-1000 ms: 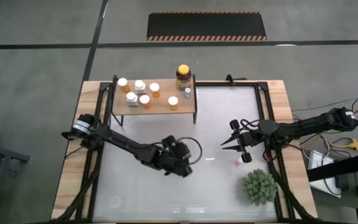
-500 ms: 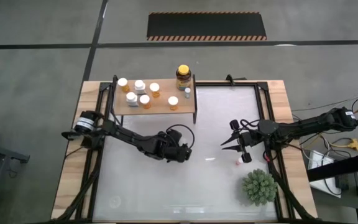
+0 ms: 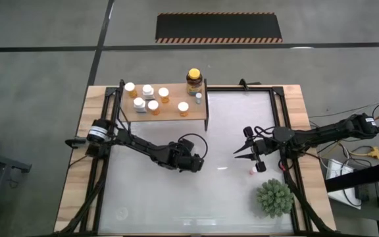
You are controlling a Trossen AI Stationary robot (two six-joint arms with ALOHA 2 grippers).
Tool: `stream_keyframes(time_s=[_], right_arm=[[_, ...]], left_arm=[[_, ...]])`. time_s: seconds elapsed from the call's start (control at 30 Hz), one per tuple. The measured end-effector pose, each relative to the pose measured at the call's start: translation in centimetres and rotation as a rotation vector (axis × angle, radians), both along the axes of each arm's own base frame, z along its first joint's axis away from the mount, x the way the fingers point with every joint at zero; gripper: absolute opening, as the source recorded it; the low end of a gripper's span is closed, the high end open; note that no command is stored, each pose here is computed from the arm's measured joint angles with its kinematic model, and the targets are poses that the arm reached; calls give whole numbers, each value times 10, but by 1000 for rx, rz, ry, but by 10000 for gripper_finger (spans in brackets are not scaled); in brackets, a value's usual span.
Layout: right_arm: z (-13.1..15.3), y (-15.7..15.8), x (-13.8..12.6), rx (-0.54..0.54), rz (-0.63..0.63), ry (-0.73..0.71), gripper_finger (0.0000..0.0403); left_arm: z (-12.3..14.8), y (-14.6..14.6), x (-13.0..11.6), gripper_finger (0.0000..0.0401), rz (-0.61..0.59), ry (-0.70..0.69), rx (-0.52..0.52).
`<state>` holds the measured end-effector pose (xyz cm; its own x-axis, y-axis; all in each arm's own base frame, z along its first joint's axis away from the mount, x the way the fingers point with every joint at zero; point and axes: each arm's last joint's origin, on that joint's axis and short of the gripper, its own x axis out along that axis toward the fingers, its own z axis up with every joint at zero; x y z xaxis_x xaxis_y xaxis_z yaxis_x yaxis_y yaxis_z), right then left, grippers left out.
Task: Pick and place medicine bottles onto shelf by color
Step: Put the white pill bottle on the shelf
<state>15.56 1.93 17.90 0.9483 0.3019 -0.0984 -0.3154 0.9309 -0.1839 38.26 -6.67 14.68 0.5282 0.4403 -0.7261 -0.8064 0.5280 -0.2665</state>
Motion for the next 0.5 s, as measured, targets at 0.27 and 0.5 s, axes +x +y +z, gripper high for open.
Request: stream_keyframes(time_s=[0.27, 0.5], right_arm=[[0, 0, 0, 0, 0, 0, 66], [0, 0, 0, 0, 0, 0, 66]], left_arm=[[-5, 0, -3, 209, -28, 29, 1], [-16, 2, -12, 150, -29, 64, 12]])
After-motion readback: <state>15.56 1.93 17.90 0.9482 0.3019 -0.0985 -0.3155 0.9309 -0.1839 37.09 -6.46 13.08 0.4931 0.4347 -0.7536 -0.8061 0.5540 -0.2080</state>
